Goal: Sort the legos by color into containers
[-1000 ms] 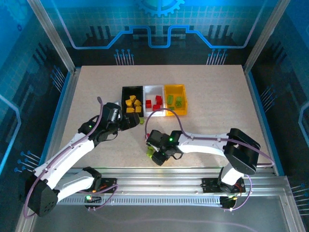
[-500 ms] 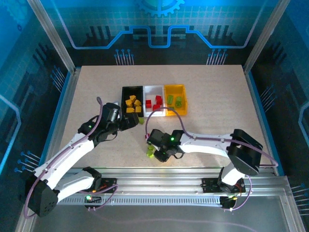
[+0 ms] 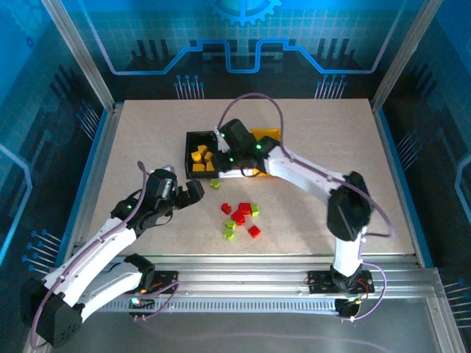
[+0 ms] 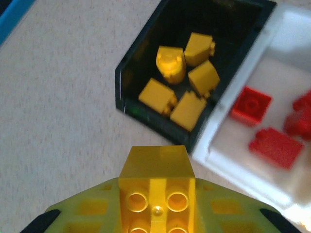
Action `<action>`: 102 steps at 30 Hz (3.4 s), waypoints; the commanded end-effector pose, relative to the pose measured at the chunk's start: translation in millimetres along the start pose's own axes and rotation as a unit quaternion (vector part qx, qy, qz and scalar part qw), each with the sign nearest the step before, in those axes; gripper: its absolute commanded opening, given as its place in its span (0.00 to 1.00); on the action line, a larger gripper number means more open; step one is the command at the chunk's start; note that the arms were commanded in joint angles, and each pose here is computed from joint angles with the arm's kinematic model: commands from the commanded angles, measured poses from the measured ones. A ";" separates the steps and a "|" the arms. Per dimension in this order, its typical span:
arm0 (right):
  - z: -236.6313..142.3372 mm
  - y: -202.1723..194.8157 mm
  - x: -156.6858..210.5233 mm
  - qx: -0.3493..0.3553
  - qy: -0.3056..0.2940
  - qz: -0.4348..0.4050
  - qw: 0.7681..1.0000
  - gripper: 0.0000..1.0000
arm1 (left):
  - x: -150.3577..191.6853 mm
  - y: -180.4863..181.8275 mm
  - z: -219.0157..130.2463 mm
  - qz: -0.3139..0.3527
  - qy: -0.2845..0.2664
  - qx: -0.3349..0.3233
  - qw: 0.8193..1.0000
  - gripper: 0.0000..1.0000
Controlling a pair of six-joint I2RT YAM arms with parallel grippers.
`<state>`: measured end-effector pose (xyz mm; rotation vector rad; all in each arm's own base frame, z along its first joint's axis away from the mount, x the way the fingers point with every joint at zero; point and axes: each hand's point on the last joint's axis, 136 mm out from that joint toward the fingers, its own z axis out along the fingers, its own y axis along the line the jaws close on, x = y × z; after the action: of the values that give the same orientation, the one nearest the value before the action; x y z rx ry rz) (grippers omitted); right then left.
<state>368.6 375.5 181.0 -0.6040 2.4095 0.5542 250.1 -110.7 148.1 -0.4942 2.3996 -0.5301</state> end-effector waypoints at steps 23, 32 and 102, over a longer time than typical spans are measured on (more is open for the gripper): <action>28.5 -3.1 -63.5 -0.062 -0.016 0.074 0.995 0.66 | 15.7 -2.1 10.8 -0.006 0.041 0.017 0.999 0.99; -35.7 -33.8 50.4 -0.006 0.038 0.084 0.996 0.68 | 17.5 -7.8 20.8 -0.008 0.055 0.021 0.998 0.99; 45.8 -97.6 -7.2 0.125 0.052 0.113 0.984 0.66 | 43.5 -6.2 51.5 -0.006 0.124 0.021 0.992 0.99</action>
<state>444.0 326.9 107.1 -0.3113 2.6299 0.2673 254.7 -142.5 95.1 -0.4882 2.5904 -0.6523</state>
